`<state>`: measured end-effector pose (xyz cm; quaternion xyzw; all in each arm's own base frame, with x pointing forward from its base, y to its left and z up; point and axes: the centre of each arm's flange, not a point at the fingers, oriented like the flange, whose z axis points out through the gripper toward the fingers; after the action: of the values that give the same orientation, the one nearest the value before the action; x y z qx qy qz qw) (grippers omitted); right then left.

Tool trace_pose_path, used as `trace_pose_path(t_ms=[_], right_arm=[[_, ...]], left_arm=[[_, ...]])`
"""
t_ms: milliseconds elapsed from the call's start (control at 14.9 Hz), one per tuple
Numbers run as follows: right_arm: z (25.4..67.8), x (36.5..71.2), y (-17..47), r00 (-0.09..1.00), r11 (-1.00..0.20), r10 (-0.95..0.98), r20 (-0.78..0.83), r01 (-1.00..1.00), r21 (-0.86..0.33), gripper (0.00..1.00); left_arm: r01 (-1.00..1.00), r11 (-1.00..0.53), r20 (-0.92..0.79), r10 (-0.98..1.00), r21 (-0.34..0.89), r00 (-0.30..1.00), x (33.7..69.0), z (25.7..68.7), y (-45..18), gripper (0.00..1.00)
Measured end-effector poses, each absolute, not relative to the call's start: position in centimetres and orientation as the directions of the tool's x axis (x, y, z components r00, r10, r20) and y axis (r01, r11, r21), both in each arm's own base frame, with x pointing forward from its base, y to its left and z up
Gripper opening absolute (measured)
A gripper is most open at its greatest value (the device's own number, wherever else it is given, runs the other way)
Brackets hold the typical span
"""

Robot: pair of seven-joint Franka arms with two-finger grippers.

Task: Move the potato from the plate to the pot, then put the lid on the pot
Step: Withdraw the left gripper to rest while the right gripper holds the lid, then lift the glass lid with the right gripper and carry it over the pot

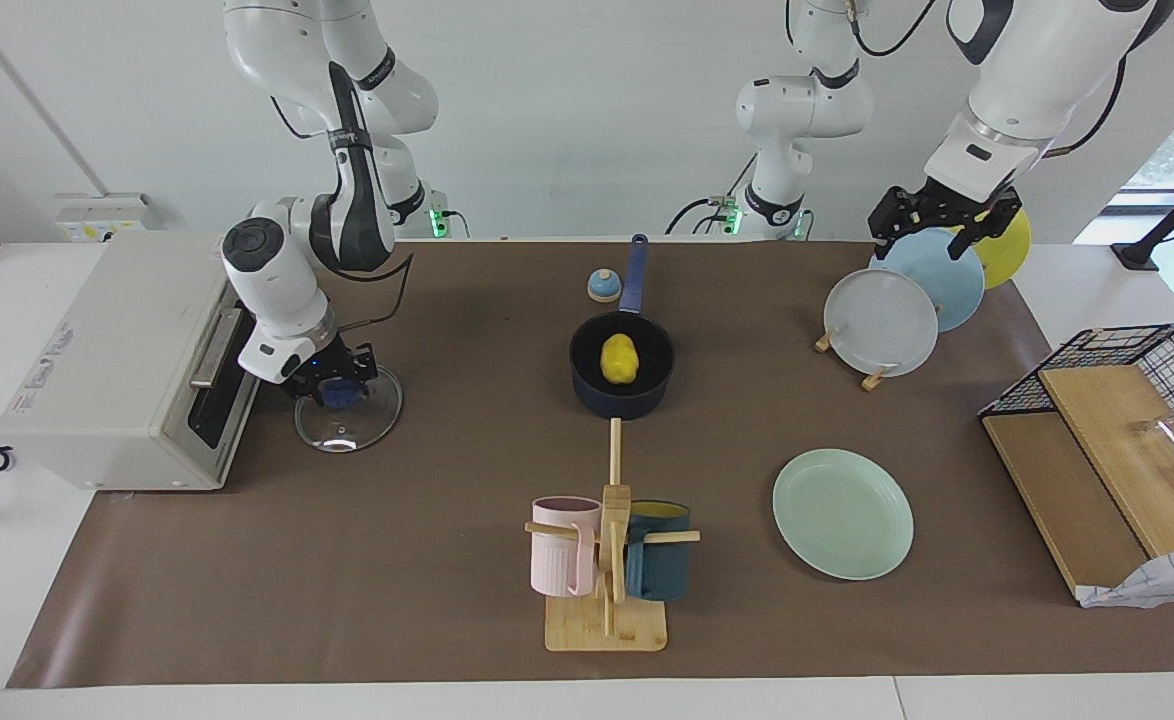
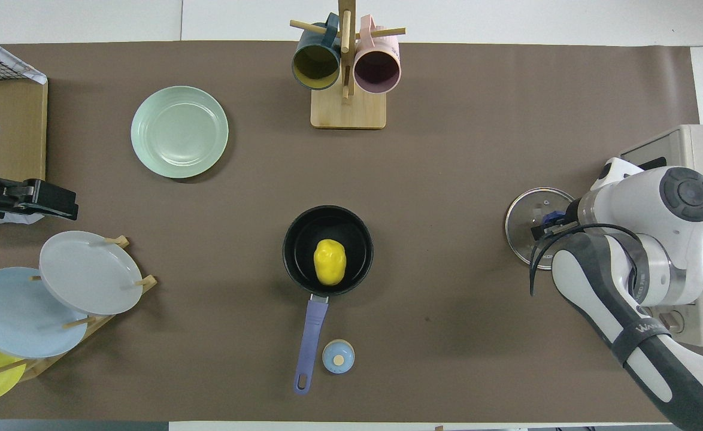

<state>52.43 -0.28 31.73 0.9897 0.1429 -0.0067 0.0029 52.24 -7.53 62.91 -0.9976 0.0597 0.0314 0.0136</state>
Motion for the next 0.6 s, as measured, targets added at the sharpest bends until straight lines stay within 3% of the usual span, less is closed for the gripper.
trace_pose_path(t_ms=[335,602], right_arm=[[32.1,52.7,0.0,0.958,-0.958,0.287,-0.007,0.287,0.006,0.66],[35.1,54.5,0.1,0.958,-0.958,0.287,-0.014,0.288,0.004,0.66]], left_arm=[[-0.112,-0.994,-0.053,-0.112,0.013,0.992,52.3,63.1,-7.5,1.00],[-0.102,-0.995,-0.021,-0.102,0.024,0.995,52.8,63.4,-7.1,1.00]])
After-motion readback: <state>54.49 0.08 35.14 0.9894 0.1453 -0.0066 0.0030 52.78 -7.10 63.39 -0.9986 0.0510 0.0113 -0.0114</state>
